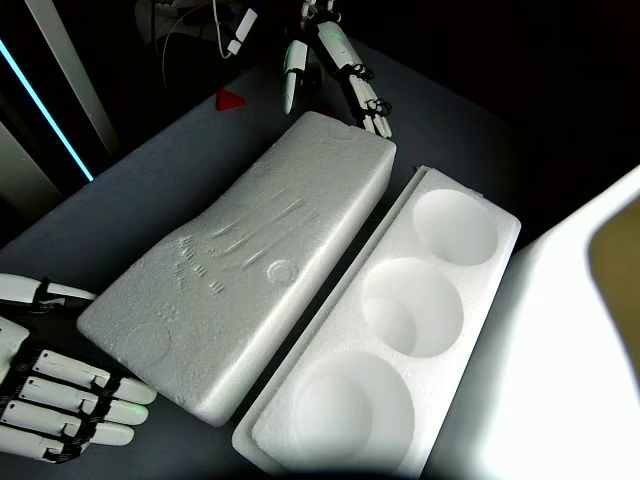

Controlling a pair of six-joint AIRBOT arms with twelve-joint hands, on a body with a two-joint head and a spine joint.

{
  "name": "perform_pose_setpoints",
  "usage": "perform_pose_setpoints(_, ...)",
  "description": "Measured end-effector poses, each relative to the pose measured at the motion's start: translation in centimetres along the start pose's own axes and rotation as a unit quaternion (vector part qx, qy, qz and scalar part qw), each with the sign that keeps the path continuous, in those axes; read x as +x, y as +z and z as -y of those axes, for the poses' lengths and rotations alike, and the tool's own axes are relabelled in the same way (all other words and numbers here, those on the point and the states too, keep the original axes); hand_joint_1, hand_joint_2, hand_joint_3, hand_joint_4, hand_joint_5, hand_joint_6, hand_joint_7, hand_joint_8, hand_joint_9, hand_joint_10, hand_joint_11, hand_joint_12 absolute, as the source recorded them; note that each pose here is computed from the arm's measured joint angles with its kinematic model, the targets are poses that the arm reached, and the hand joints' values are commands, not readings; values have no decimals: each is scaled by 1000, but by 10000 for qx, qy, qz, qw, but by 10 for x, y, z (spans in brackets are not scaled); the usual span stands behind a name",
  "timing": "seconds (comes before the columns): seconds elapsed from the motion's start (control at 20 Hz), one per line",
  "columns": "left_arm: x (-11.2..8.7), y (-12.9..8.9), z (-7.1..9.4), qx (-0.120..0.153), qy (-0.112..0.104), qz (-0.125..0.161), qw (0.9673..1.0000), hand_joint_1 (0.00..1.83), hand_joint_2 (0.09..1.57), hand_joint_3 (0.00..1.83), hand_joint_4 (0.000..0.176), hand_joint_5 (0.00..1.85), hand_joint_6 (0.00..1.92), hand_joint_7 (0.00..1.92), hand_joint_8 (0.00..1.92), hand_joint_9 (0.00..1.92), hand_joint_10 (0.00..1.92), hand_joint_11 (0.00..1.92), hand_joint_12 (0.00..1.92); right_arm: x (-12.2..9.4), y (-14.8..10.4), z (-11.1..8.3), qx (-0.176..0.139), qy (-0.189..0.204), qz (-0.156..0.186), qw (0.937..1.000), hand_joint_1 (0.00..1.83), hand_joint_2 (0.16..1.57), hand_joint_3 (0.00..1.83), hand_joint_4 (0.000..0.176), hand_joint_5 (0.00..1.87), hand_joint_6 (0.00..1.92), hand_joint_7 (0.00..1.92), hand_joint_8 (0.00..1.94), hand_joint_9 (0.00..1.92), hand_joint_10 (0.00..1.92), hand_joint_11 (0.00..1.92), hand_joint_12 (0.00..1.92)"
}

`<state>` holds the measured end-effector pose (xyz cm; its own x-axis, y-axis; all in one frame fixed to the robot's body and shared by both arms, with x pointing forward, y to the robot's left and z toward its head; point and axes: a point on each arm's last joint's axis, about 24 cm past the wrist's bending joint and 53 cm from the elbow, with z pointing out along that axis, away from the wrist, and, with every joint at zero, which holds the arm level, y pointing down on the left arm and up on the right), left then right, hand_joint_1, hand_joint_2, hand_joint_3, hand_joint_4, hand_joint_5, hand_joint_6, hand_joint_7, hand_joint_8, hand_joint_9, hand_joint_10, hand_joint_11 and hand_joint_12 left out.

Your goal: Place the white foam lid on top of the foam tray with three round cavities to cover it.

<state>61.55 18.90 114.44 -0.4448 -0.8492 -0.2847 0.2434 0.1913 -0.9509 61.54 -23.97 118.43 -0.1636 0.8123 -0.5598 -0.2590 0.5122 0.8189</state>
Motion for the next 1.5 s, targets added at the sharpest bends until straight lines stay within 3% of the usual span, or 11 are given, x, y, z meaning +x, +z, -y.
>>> perform_pose_setpoints(0.1, -2, -2, 13, 198, 63, -13, 9998, 547, 1079, 17, 0, 192, 3, 0, 0, 0, 0, 0, 0, -12, -8, -12, -169, -44, 168, 9997, 425, 1175, 0, 0, 41, 24, 0, 0, 0, 0, 0, 1078)
perform_pose_setpoints(0.35, -13, 0, 34, 504, 107, 135, 9986, 588, 1090, 14, 0, 215, 12, 0, 0, 0, 0, 0, 0, -31, -12, -40, -663, -163, 427, 9968, 444, 1186, 0, 0, 67, 20, 23, 2, 14, 7, 0, 908)
perform_pose_setpoints(0.5, -22, 11, 53, 801, 175, 205, 9964, 615, 1072, 3, 0, 212, 9, 0, 0, 0, 0, 0, 0, -39, -8, -41, -692, -190, 517, 9961, 429, 1153, 0, 0, 124, 43, 113, 27, 137, 83, 0, 1448)
perform_pose_setpoints(0.7, -35, 28, 74, 1129, 290, 305, 9927, 664, 1060, 0, 0, 222, 11, 0, 0, 0, 0, 0, 0, -54, 2, -46, -821, -182, 736, 9937, 431, 1197, 4, 0, 117, 54, 82, 9, 68, 116, 0, 1463)
perform_pose_setpoints(0.75, -38, 32, 75, 1140, 300, 329, 9925, 692, 1056, 0, 0, 237, 17, 0, 0, 0, 0, 0, 0, -57, 7, -47, -856, -151, 785, 9931, 428, 1192, 1, 0, 93, 131, 148, 37, 13, 504, 0, 1648)
perform_pose_setpoints(0.85, -42, 40, 76, 1138, 315, 367, 9923, 669, 1055, 0, 0, 252, 21, 0, 0, 0, 0, 0, 0, -62, 17, -48, -873, -93, 857, 9924, 446, 1168, 0, 0, 7, 433, 206, 75, 0, 672, 0, 1788)
perform_pose_setpoints(1.1, -60, 61, 85, 1268, 372, 546, 9897, 654, 1058, 0, 0, 253, 20, 1, 0, 0, 0, 0, 0, -66, 46, -50, -874, 24, 882, 9923, 423, 1164, 0, 0, 0, 567, 236, 91, 0, 626, 0, 1897)
perform_pose_setpoints(1.15, -63, 66, 86, 1289, 363, 588, 9892, 760, 1050, 0, 0, 250, 18, 0, 0, 0, 0, 0, 0, -66, 53, -50, -843, 24, 845, 9928, 491, 1184, 3, 0, 0, 582, 183, 73, 0, 512, 0, 1846)
perform_pose_setpoints(1.35, -73, 80, 83, 1222, 340, 704, 9894, 778, 1059, 0, 0, 281, 28, 28, 11, 0, 0, 0, 0, -72, 69, -56, -882, 28, 902, 9920, 558, 1167, 0, 0, 0, 393, 125, 37, 0, 342, 0, 1661)
perform_pose_setpoints(1.45, -76, 87, 75, 1110, 292, 746, 9906, 746, 1065, 2, 0, 277, 25, 34, 11, 0, 0, 17, 10, -74, 76, -57, -892, 24, 898, 9920, 516, 1190, 6, 0, 0, 262, 102, 23, 0, 355, 0, 1652)
perform_pose_setpoints(1.5, -76, 91, 68, 1010, 261, 752, 9917, 764, 1024, 22, 0, 335, 5, 30, 40, 0, 0, 3, 491, -73, 80, -57, -858, 16, 878, 9924, 515, 1196, 7, 0, 0, 184, 95, 19, 0, 364, 0, 1664)
